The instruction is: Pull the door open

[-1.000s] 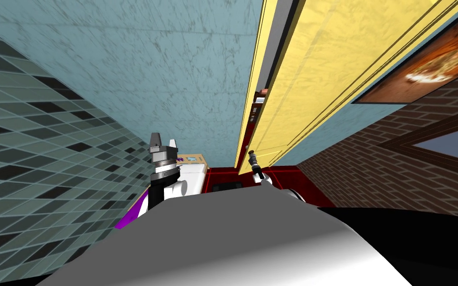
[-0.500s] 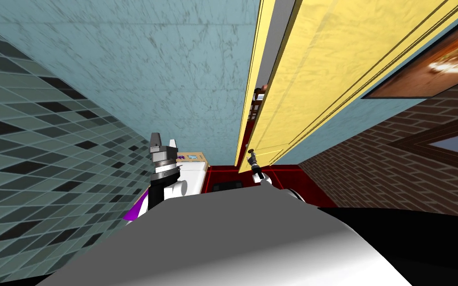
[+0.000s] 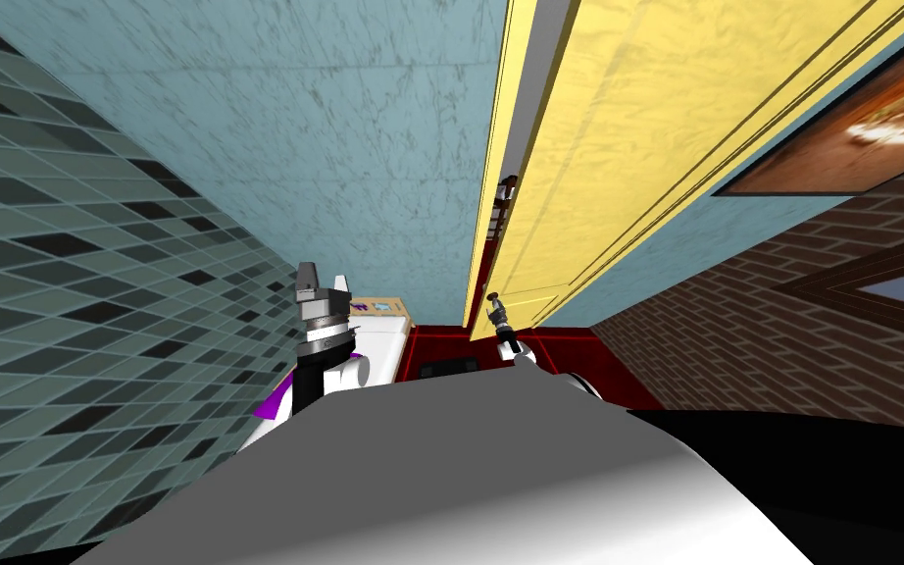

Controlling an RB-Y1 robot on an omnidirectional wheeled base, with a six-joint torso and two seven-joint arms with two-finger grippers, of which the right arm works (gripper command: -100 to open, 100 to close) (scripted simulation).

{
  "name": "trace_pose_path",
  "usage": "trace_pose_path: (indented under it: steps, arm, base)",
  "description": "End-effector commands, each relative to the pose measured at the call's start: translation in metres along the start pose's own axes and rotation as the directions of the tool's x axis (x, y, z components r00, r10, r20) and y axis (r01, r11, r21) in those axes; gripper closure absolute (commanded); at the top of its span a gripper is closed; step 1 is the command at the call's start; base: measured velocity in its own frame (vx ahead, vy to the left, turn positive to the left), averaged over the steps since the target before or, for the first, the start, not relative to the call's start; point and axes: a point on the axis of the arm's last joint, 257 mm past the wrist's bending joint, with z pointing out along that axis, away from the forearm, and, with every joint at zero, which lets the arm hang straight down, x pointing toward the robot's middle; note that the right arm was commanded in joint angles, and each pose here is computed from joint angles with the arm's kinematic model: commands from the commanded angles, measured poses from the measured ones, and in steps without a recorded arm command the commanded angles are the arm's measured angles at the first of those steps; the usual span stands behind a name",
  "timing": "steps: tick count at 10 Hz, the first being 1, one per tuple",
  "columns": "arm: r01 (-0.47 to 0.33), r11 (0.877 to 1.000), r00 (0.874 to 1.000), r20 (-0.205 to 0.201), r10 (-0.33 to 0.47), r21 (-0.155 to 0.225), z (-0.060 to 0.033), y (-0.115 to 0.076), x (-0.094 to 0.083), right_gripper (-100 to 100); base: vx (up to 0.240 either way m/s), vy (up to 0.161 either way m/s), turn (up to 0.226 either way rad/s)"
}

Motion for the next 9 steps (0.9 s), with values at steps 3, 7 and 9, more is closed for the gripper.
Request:
trace_pose_path:
  steps: [3,7,9]
  arm:
    - [-0.116,0.993,0.993,0.007,0.116,-0.008,0.0002,0.0004,0.0002,-100]
    - [-0.226,0.974,0.974,0.009,0.226,-0.017,0.0011,0.0016,0.0010,-100]
    - [-0.274,0.961,0.962,0.009,0.274,-0.022,0.0016,0.0021,0.0014,-100]
  base:
    - [-0.064,-0.041,0.064]
    - [-0.068,-0.039,0.060]
    - [-0.055,-0.028,0.046]
